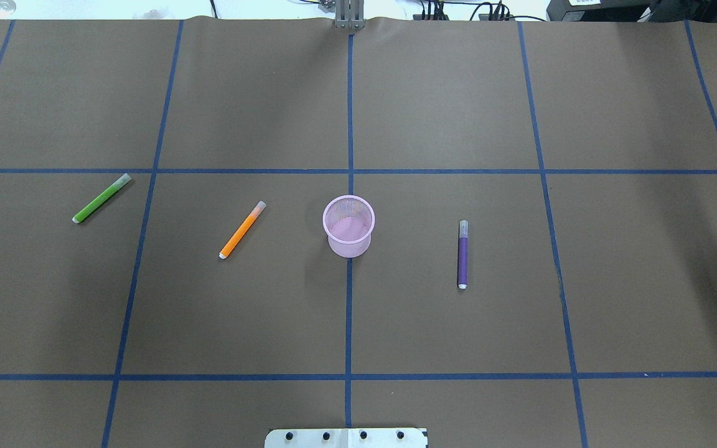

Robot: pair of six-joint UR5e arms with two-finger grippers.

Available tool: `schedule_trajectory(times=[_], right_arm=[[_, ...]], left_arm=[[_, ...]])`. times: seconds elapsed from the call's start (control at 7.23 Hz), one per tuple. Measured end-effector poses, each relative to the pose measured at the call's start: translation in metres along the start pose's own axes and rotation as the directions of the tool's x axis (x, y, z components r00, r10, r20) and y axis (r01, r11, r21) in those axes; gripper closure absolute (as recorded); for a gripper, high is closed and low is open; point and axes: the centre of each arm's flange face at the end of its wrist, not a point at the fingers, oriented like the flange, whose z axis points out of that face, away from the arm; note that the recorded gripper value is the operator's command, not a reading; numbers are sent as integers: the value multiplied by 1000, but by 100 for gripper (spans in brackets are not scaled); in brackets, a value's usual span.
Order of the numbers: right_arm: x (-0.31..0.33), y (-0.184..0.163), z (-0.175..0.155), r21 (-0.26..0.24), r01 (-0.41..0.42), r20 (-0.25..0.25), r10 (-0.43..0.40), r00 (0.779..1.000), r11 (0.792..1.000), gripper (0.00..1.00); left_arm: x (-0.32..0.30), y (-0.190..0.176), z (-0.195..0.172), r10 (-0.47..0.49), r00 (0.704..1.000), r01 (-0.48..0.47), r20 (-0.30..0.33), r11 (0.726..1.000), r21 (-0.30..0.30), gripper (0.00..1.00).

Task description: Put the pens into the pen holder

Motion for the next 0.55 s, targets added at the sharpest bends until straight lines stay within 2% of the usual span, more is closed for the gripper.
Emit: schedule_trajectory(times=[0.55], right_arm=[[-57,4,4,13,54,35,-54,998,998,1]], left_arm=[[18,15,17,31,999,-32,-32,998,-45,0]])
